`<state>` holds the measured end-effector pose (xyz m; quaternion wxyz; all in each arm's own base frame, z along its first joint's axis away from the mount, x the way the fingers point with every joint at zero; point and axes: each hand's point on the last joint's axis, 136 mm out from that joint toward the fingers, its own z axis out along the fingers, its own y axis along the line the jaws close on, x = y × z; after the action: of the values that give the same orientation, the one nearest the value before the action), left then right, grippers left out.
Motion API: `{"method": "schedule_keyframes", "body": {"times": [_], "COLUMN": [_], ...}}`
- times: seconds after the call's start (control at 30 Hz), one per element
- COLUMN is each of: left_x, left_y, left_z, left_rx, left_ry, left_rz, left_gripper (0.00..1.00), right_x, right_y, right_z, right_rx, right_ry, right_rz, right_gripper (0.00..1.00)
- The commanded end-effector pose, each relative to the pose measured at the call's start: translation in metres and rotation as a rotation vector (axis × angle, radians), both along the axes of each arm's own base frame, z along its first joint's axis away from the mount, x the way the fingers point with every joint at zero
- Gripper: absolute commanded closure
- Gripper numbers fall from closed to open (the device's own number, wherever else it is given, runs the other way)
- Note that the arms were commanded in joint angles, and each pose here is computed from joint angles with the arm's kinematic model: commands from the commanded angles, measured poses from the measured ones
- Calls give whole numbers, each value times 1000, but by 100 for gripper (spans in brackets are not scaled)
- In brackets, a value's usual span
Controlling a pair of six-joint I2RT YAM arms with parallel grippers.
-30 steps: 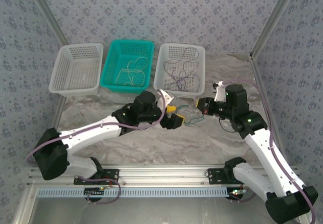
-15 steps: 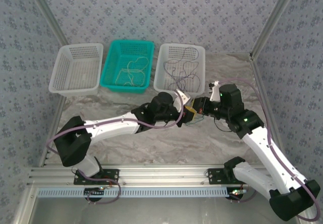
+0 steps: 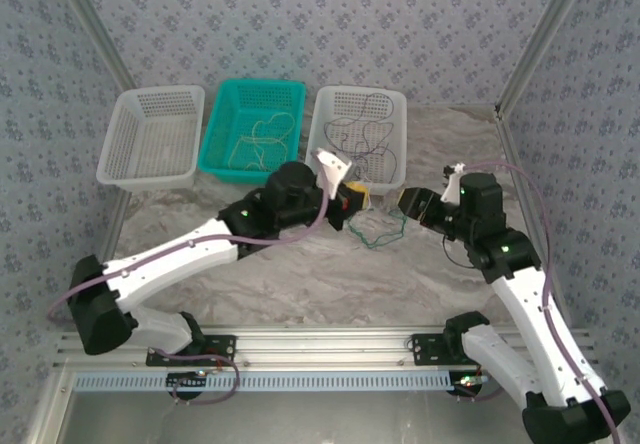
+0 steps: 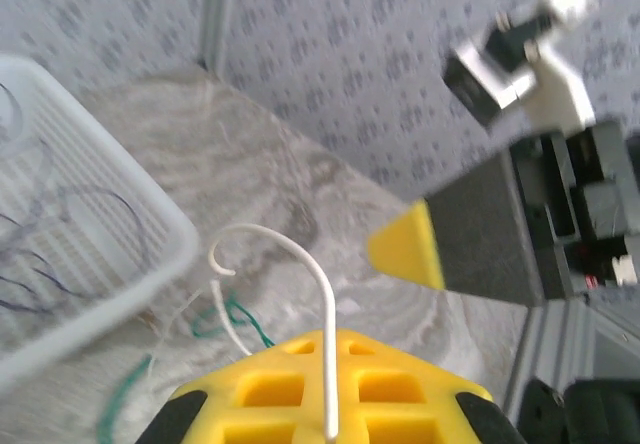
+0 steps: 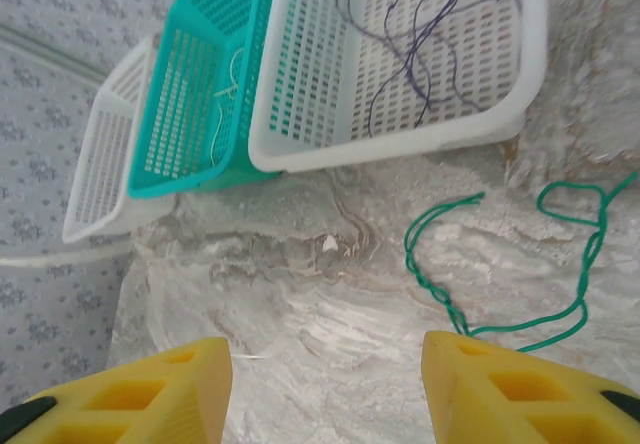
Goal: Untangle the cables
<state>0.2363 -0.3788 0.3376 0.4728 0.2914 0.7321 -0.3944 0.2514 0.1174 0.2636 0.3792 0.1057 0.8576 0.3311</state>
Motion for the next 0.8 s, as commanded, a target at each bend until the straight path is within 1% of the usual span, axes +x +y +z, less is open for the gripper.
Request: {"method": "schedule_keyframes", "body": {"times": [0.0, 0.1, 0.17, 0.23, 0.3, 0.43, 0.47, 0.53, 0.57, 0.63, 0.7, 0.73, 0.77], "left_x": [26, 54, 78, 107, 140, 205, 223, 251, 265, 283, 290, 288, 284], "left_y": [38, 64, 83, 103, 124, 160, 169, 182, 189, 196, 202, 203, 203], "left_z": [39, 59, 67, 69, 63, 38, 28, 12, 0, -14, -16, -9, -2], "left_rx": [19, 29, 23, 20, 46, 46, 32, 4, 3, 12, 9, -8, -30], "left_ry": [-96, -158, -173, -166, -164, -89, -48, 27, 77, 142, 169, 163, 158], "left_rz": [108, 172, 214, 272, 339, 445, 473, 483, 494, 501, 525, 532, 538], "left_gripper": [100, 100, 100, 100, 100, 100, 100, 100, 98, 78, 60, 53, 49], "right_x": [-6, -7, -8, -8, -8, -8, -8, -9, -12, -14, -16, -16, -17], "right_y": [-13, -16, -16, -17, -17, -19, -19, -20, -21, -23, -25, -26, -27], "right_z": [-9, -18, -23, -26, -27, -24, -23, -23, -25, -26, -29, -31, -33], "right_rx": [-12, 8, 16, 19, 20, 21, 20, 14, 4, -5, -9, -10, -11], "right_ry": [12, 39, 53, 61, 63, 56, 50, 53, 64, 67, 72, 76, 81], "right_rz": [-42, -56, -52, -55, -57, -56, -53, -52, -49, -52, -56, -59, -62], "right_gripper": [43, 42, 41, 41, 40, 40, 40, 40, 40, 39, 39, 39, 39]}}
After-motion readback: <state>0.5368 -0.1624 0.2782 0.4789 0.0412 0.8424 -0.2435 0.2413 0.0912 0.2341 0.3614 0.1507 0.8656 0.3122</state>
